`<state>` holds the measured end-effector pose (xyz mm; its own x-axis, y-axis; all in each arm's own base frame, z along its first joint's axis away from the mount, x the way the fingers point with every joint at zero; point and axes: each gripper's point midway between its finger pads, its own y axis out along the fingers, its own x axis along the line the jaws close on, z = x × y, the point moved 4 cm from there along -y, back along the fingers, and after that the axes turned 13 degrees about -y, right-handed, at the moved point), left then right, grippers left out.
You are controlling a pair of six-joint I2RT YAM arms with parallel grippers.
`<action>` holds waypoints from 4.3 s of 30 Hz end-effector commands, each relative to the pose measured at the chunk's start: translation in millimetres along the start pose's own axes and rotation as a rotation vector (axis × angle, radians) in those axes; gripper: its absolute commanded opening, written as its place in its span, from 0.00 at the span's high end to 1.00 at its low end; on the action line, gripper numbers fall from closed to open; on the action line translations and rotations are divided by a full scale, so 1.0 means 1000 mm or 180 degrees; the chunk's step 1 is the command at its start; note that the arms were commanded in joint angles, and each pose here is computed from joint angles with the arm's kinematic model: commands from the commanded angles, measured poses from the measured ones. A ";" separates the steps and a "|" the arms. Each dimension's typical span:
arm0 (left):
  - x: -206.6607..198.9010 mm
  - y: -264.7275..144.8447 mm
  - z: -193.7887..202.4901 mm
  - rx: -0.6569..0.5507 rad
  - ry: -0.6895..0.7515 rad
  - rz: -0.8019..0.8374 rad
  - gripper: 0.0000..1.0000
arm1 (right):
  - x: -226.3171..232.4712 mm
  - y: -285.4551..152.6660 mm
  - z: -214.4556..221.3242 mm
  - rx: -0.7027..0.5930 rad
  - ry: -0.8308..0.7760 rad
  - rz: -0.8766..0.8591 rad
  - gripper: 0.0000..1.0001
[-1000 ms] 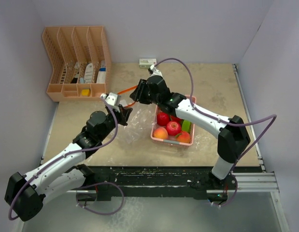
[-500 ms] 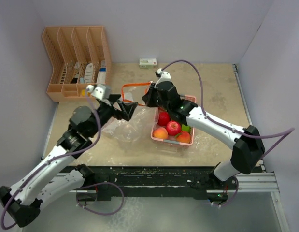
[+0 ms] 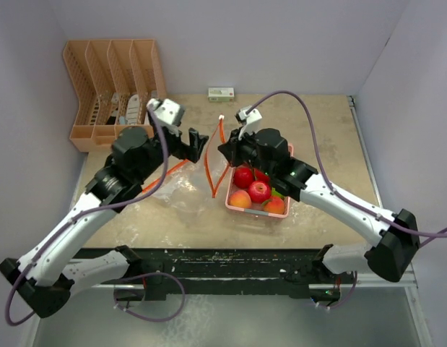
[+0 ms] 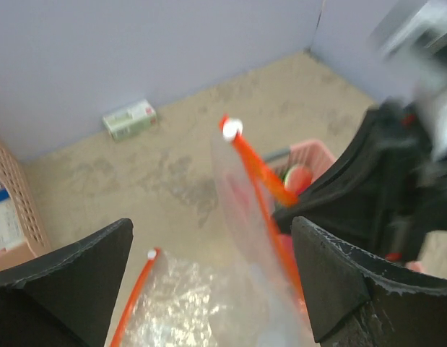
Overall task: Place the food in the zip-top bag and seal the zipper
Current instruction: Open the zipper of the food storage bag, then pick up the fake fruit from the bin.
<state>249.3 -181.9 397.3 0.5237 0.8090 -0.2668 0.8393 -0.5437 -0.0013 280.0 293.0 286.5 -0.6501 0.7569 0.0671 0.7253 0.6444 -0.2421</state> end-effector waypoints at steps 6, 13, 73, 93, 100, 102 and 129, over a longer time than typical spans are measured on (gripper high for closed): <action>-0.003 0.020 0.042 0.0664 -0.0027 0.0078 0.11 | 0.006 -0.022 -0.032 -0.0330 -0.0282 -0.0152 1.00; -0.013 0.008 0.026 0.0442 -0.0279 0.0202 0.19 | 0.000 -0.021 -0.026 -0.0275 -0.0275 -0.0020 1.00; 0.065 -0.026 0.009 0.0295 0.0282 -0.1563 1.00 | -0.018 -0.018 -0.023 -0.0027 0.0187 0.0668 0.87; 0.067 0.030 0.132 0.0975 0.0024 -0.1274 1.00 | -0.066 -0.041 0.032 0.0445 0.0401 0.1414 0.00; 0.065 0.027 0.133 0.0962 0.0012 -0.1215 1.00 | -0.110 -0.033 0.085 0.1058 0.0594 0.1900 0.00; 0.065 0.026 0.132 0.0956 0.0018 -0.1215 1.00 | -0.117 -0.030 0.096 0.1186 0.0579 0.1990 0.00; 0.064 0.019 0.132 0.0944 0.0017 -0.1159 1.00 | -0.136 -0.008 0.183 0.1887 0.0605 0.2221 0.07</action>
<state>280.0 -167.6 242.0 0.1876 0.9696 -0.1569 0.8757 -0.2375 -0.4205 319.4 167.1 105.6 -0.0573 0.9890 -0.1366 0.6560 -0.0658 -0.7518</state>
